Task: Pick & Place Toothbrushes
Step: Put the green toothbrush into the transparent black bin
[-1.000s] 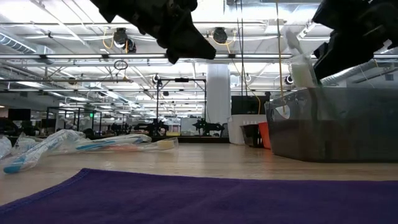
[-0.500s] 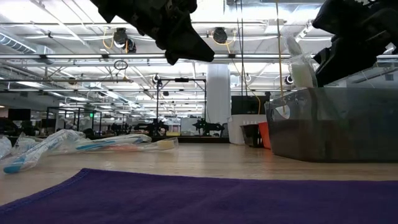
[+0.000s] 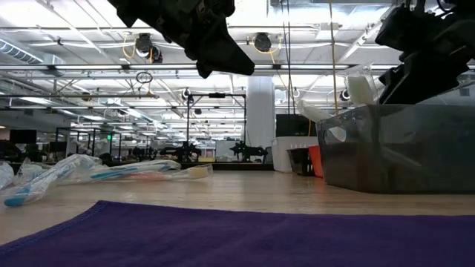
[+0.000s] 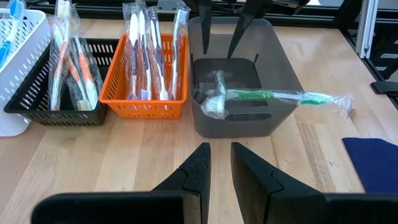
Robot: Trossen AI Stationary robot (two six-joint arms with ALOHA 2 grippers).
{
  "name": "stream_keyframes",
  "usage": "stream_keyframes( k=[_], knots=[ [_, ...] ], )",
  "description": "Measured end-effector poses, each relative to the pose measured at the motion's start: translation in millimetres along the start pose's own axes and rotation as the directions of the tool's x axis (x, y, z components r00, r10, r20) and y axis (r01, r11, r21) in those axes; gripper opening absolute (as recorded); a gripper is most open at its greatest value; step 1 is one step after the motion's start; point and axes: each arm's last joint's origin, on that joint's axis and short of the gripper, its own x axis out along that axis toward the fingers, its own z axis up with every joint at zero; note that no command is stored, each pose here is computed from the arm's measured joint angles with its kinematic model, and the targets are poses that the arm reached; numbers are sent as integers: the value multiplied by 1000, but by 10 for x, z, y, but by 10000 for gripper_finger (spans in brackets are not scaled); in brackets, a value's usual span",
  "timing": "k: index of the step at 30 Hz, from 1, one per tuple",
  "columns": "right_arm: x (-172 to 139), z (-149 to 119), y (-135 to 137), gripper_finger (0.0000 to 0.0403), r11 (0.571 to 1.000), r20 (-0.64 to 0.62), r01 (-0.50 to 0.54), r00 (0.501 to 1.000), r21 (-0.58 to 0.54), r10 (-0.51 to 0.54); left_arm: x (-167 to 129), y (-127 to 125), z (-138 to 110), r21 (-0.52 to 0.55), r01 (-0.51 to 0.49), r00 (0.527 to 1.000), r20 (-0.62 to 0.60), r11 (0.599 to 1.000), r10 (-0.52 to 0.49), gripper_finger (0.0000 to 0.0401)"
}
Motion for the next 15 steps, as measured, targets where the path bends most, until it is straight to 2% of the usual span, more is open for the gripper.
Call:
stream_keyframes(
  k=[5, 15],
  knots=[
    [0, 14, 6, 151, 1000, 14, -6, 1000, -10, 6, 0, 0, -1, 0, 0, 1000, -1, 1000, 0, 63],
    [-5, 87, 38, 142, 999, 84, -34, 996, -27, 36, 0, 0, -5, 0, 0, 1000, -6, 1000, 0, 63]
  ],
)
